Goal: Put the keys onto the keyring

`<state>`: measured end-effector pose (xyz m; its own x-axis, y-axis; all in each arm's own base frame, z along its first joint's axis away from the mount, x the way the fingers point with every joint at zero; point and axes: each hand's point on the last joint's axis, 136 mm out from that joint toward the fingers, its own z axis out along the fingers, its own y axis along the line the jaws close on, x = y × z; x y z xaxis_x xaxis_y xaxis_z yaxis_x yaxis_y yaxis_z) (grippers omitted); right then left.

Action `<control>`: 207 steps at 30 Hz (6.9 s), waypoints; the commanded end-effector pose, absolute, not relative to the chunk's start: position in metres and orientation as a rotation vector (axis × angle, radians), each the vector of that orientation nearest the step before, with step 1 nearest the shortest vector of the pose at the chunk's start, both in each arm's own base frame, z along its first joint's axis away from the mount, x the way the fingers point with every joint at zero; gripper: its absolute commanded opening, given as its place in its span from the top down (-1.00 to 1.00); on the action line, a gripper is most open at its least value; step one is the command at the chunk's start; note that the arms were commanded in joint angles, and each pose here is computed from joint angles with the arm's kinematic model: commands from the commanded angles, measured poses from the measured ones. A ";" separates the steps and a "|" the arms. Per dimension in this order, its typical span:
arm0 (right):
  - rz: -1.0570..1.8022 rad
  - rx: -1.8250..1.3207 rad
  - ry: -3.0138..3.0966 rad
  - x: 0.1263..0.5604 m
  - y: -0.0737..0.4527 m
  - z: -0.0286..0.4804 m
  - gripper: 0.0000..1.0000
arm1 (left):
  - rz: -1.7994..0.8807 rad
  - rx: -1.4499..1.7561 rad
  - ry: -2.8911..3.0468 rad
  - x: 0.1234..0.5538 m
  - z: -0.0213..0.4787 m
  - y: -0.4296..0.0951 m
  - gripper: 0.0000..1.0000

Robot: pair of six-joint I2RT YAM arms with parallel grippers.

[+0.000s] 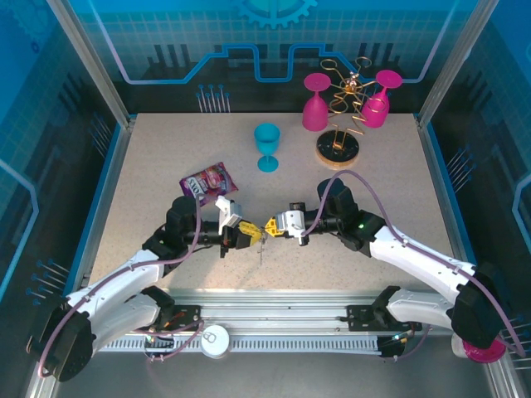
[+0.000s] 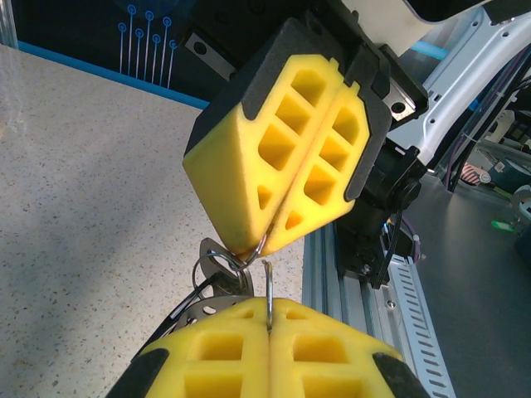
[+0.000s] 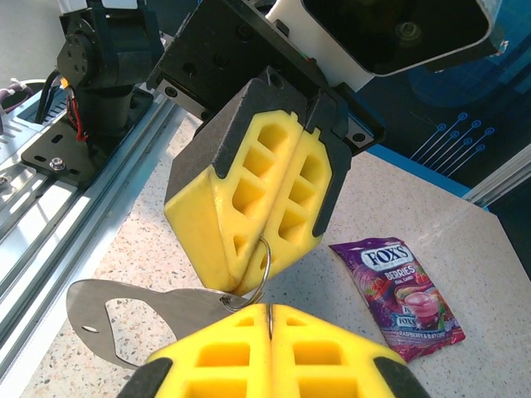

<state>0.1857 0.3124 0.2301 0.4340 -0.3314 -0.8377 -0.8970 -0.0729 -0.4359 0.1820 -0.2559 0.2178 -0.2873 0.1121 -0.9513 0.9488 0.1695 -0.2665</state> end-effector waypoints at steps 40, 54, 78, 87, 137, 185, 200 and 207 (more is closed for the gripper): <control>0.626 -1.754 1.052 0.166 0.314 0.215 1.00 | -1.191 0.974 1.549 0.198 0.238 -0.253 1.00; 0.491 -1.787 0.983 0.161 0.314 0.212 1.00 | -1.134 0.872 1.591 0.217 0.241 -0.246 1.00; 0.487 -1.816 1.006 0.157 0.319 0.202 0.74 | -1.127 0.841 1.511 0.220 0.255 -0.242 1.00; 0.724 -1.541 1.252 0.155 0.297 0.244 -0.04 | -1.001 0.889 1.373 0.217 0.269 -0.236 1.00; 1.229 -1.138 1.372 0.187 0.337 0.293 1.00 | -1.020 1.039 1.143 0.187 0.278 -0.248 1.00; 0.763 -0.853 2.339 0.178 0.270 0.137 0.07 | -0.546 0.029 2.098 0.268 0.186 -0.141 0.68; 0.783 -1.499 2.194 0.051 0.376 0.072 -0.09 | -0.414 -0.451 2.327 0.245 0.163 -0.094 0.30; 0.746 -1.744 2.120 0.017 0.381 0.041 -0.07 | -0.451 -0.488 2.269 0.249 0.170 -0.093 0.30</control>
